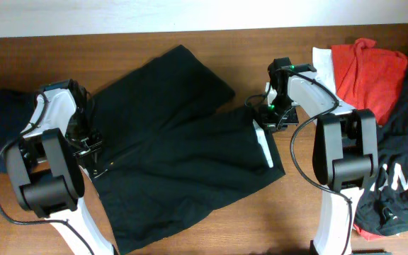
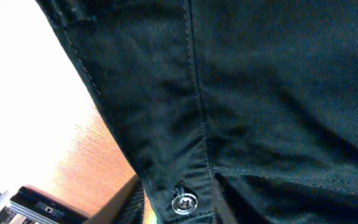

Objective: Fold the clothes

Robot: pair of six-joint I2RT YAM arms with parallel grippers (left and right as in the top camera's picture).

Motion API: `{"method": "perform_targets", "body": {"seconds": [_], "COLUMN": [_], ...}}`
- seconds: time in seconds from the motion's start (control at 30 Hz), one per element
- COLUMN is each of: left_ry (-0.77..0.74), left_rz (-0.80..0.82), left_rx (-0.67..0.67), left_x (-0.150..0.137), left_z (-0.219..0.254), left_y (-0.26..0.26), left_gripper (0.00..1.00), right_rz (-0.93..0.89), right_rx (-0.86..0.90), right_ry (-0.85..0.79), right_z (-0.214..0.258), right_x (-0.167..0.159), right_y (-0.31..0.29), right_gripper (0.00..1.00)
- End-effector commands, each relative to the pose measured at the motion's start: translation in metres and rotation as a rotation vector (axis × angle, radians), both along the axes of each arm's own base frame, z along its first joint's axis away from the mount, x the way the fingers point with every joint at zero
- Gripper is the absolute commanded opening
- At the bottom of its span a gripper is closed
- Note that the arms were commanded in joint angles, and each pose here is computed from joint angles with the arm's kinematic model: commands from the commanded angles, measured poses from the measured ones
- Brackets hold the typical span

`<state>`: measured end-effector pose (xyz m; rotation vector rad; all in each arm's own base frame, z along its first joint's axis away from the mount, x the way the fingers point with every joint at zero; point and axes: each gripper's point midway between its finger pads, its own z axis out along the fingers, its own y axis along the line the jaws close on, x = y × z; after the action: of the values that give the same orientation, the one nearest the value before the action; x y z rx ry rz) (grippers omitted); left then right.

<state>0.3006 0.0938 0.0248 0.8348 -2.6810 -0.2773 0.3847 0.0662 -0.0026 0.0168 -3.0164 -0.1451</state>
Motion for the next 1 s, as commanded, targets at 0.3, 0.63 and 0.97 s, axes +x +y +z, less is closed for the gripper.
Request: {"method": "perform_targets", "body": {"seconds": [0.3, 0.63, 0.97], "left_ry": [-0.007, -0.043, -0.336], "left_rz": [0.034, 0.034, -0.019], "left_rx": [-0.013, -0.009, -0.234], "left_x": [0.0, 0.011, 0.082], "left_z": [-0.004, 0.004, 0.004], "left_y": [0.003, 0.005, -0.029], "left_gripper": [0.69, 0.7, 0.7], "right_rz": [0.233, 0.296, -0.166], "right_rx": [0.299, 0.361, -0.052], "right_ry": [-0.405, -0.366, -0.265], "right_z": [0.099, 0.011, 0.042], "right_x": [0.112, 0.126, 0.127], "right_y": [0.064, 0.118, -0.089], "right_gripper": [0.55, 0.18, 0.04]}}
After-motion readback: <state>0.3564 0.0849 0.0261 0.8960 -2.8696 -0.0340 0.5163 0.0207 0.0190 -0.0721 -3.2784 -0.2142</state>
